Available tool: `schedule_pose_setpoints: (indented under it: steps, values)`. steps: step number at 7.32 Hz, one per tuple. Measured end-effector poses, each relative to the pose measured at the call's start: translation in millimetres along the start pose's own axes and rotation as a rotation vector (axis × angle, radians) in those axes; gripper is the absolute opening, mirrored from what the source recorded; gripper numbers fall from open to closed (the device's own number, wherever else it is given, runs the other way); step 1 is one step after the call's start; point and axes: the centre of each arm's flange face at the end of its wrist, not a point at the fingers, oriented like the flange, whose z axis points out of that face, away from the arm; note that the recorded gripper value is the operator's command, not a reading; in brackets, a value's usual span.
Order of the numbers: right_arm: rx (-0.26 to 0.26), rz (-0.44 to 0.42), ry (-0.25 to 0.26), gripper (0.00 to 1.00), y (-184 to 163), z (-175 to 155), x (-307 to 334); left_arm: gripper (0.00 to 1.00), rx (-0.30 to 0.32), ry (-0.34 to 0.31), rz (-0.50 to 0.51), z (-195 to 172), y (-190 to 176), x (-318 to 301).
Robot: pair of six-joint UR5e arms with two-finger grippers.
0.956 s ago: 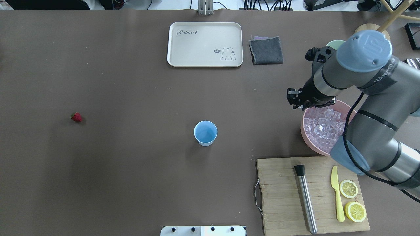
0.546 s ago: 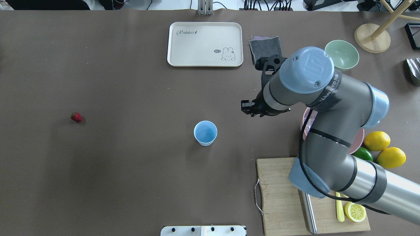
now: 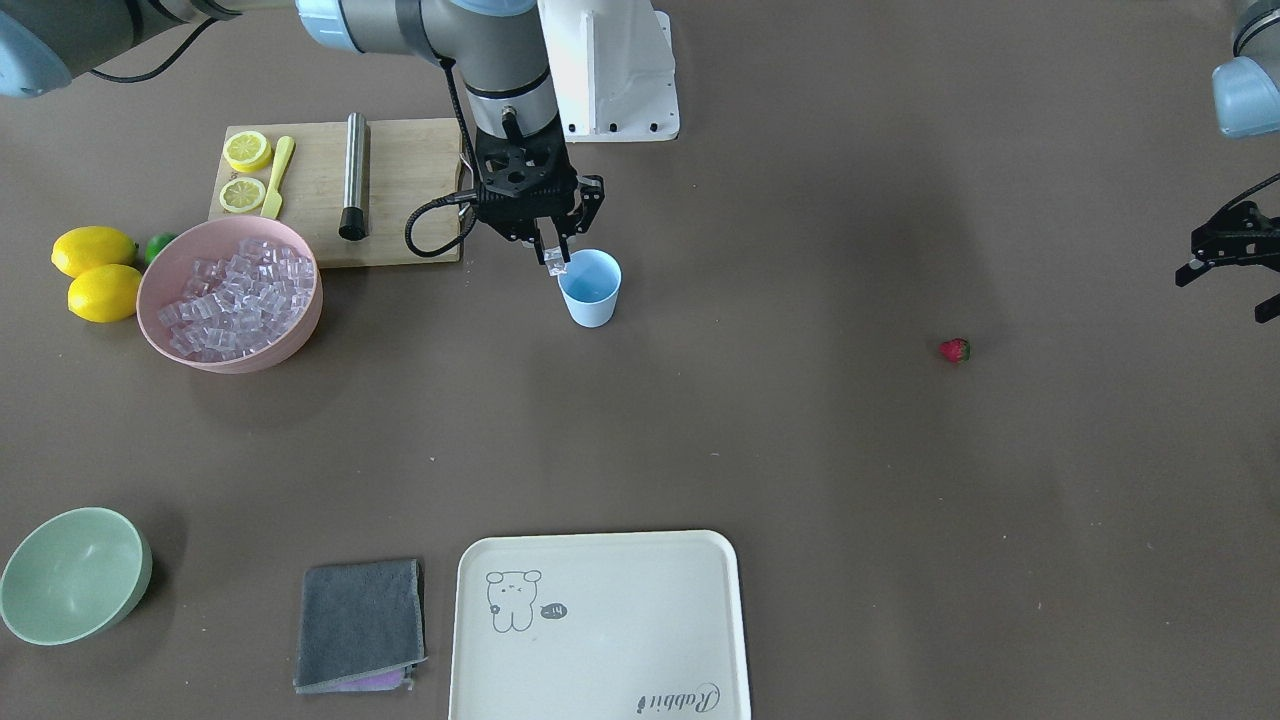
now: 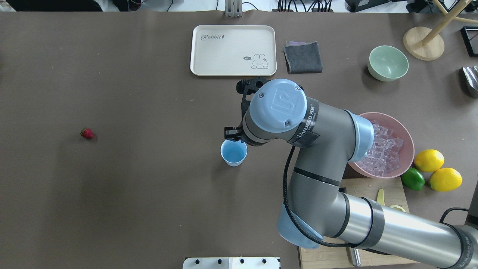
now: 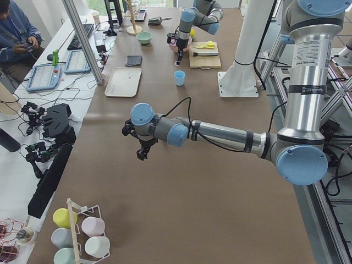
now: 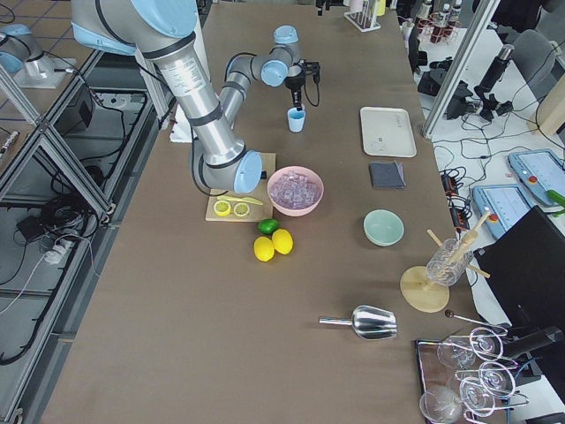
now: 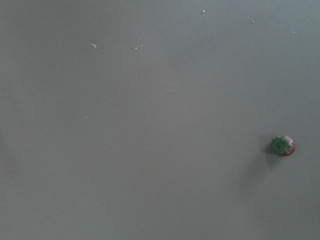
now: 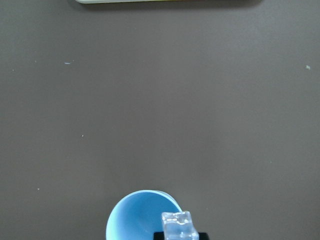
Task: Put ice and strawberries in cup
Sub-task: 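Carry the ice cube with the right gripper over the blue cup and release, then move the right gripper back over the pink bowl of ice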
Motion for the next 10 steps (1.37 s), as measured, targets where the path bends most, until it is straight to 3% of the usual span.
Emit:
schedule_pose_setpoints:
  steps: [1, 2, 3, 4, 8, 9, 10]
  values:
    - [-0.004, 0.006, 0.002, 0.0, 4, 4, -9, 0.98, -0.002, 0.0, -0.001, 1, 0, -1]
    - [-0.004, 0.006, 0.007, 0.22, 9, 10, -15, 0.98, -0.004, 0.001, -0.003, 2, 1, -2]
    - [-0.001, 0.008, 0.009, 0.81, 13, 13, -19, 0.98, -0.005, 0.001, -0.004, 2, 1, -2]
    - [0.004, 0.024, 0.005, 0.99, 15, 13, -21, 0.98, -0.005, 0.001, -0.005, 3, 1, -3]
    - [0.031, 0.075, -0.049, 0.99, 7, 6, -22, 0.98, -0.007, 0.001, -0.007, 4, 2, -4]
    - [0.021, 0.088, -0.019, 0.99, 5, 11, -4, 0.98, -0.007, 0.001, -0.007, 4, 2, -4]
    - [0.003, 0.107, 0.059, 0.99, 5, 16, 25, 0.98, -0.006, 0.001, -0.006, 4, 2, -4]
